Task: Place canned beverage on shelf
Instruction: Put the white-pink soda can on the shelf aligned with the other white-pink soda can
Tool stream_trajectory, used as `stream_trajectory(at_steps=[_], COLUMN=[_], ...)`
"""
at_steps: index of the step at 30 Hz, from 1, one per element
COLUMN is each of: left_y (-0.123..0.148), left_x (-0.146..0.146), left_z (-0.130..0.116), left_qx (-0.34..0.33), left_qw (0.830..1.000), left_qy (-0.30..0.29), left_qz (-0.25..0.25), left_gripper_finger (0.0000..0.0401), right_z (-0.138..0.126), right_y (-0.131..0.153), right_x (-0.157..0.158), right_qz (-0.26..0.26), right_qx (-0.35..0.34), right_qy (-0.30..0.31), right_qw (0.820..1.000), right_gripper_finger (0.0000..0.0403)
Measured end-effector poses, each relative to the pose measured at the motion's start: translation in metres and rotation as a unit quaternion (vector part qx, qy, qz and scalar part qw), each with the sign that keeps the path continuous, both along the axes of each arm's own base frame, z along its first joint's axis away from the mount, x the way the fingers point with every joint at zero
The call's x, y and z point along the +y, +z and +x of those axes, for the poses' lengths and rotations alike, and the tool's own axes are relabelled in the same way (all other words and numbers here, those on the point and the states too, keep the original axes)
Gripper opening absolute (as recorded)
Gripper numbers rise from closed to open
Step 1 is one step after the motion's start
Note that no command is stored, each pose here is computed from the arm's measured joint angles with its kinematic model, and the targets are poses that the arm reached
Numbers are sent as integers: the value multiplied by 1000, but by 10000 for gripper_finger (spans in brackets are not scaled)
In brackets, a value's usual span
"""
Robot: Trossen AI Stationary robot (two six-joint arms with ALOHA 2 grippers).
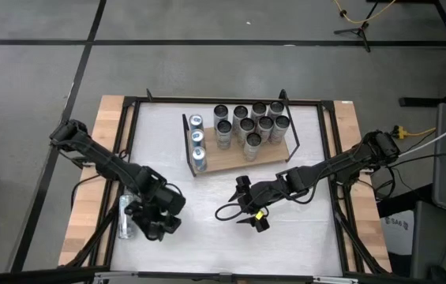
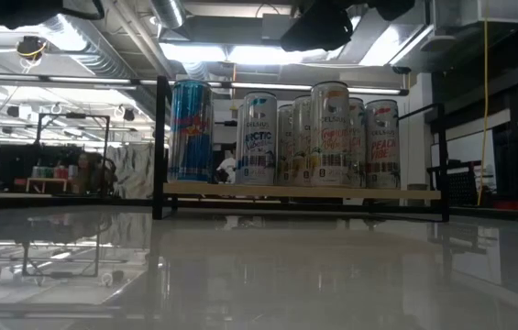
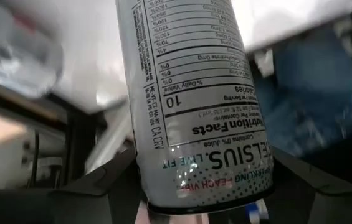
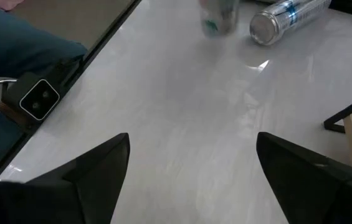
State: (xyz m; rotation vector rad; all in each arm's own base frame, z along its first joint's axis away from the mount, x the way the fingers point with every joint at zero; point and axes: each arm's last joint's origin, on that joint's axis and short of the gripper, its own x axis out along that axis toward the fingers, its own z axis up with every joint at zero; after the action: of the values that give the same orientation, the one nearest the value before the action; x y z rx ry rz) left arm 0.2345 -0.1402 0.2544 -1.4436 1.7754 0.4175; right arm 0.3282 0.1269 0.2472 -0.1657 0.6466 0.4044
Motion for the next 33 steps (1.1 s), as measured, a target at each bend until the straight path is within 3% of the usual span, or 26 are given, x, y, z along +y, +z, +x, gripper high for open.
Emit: stream_trajectory(at_steps=[3, 12, 23, 33], left_y=[2, -7, -26, -38], left_x=[5, 8, 2, -1], left_z=[2, 9, 18, 24], left_qx=[16, 35, 28, 18], left_qw=[999, 999, 996, 987], left_qy=[-3, 5, -57, -116], left_qz=[-36, -33, -56, -107], left_gripper_finger=[250, 250, 250, 252], right_z=[0, 2, 7, 7], right_y=[0, -5, -19, -19], right_x=[0, 1, 3, 3], right_qz=[0, -3, -11, -10], right_qx=[0, 8, 28, 27], right_qy=[0, 0, 2, 2], right_qw=[1000, 1000, 1000, 1000], right_gripper_finger=[344, 344, 344, 344])
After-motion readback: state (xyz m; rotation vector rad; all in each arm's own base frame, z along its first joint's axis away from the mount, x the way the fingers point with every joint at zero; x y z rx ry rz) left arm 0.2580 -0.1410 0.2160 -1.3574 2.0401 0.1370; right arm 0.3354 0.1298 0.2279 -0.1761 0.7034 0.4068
